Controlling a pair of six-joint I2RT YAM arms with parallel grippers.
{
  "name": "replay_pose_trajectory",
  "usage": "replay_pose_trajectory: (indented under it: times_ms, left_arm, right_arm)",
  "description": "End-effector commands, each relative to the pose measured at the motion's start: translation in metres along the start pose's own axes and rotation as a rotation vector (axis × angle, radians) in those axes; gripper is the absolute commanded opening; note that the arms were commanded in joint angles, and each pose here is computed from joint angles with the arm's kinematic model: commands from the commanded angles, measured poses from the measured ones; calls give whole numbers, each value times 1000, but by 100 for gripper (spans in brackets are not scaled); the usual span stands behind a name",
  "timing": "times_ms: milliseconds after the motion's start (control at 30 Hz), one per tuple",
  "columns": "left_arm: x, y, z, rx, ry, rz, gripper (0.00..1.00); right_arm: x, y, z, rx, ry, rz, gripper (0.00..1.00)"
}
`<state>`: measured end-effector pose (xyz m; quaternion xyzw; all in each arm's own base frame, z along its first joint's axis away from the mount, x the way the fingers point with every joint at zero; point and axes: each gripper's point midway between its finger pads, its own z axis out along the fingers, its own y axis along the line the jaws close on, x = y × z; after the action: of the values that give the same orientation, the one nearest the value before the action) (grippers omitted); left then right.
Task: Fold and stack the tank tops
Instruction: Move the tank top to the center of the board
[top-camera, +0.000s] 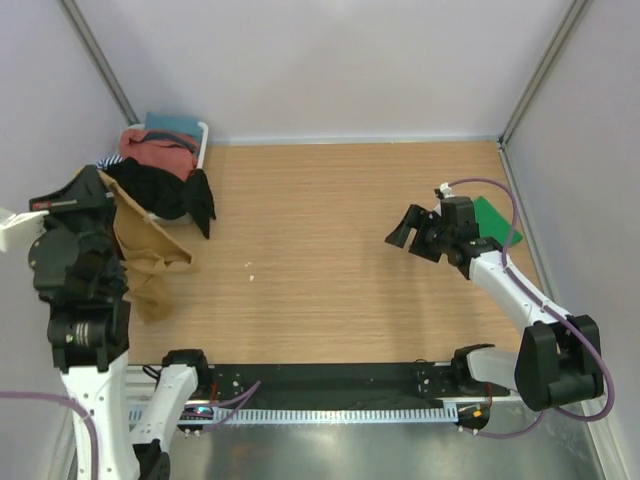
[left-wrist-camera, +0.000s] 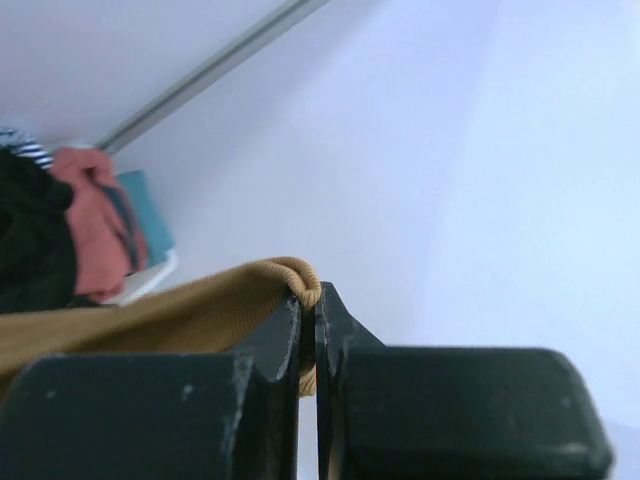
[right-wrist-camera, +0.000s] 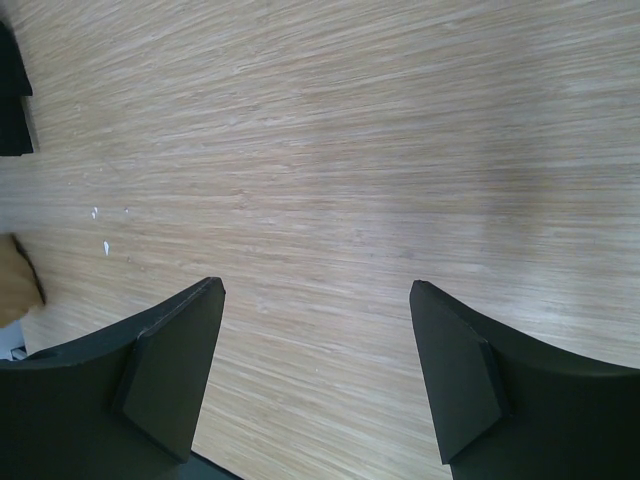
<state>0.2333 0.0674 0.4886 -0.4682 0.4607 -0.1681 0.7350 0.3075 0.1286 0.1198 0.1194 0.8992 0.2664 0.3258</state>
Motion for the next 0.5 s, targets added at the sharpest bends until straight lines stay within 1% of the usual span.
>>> replay_pose_trajectory:
  times_ms: [0,33,67,100,133,167,200,267,300,367,400,467]
  left_arm:
    - [-23,-57,-30,211,45,-105,0]
    - [-29,-72,-38,262,63,-133,0]
    - [-16,-86,-42,319,144,-144,0]
    - [-12,-96,-44,347,186,-183,0]
    - [-2,-113,-54,417,277,-204,0]
    - [11,-120,-48,432,328,-221,0]
    - [20,-126,-50,458,386,-239,0]
    - [39,-135,-52,490,493,-287,0]
    - [55,-131,-44,468,535,-302,0]
    - [66,-127,-38,459,550,-294,0]
    - [85,-128,-41,455,602,-294,0]
    - [102,-130,-44,466,630,-265,0]
  right_arm:
    - [-22,21,-6,-55,-60,-26,81]
    - [-23,21,-6,-55,-61,-27,81]
    - [-22,21,-5,-55,-58,-27,81]
    - [-22,21,-5,-54,-60,-25,81]
    - [-23,21,-6,-54,-62,-23,81]
    - [-24,22,-6,-57,-65,-22,81]
    - [-24,22,-6,-56,-64,-20,81]
    - [-24,23,-7,-56,-64,-15,81]
    - [-25,24,-7,-58,-68,-17,81]
    - [-28,25,-9,-57,-76,-15,81]
    - [-29,25,-10,-56,-80,-14,81]
    - [-31,26,-11,-50,-82,-14,81]
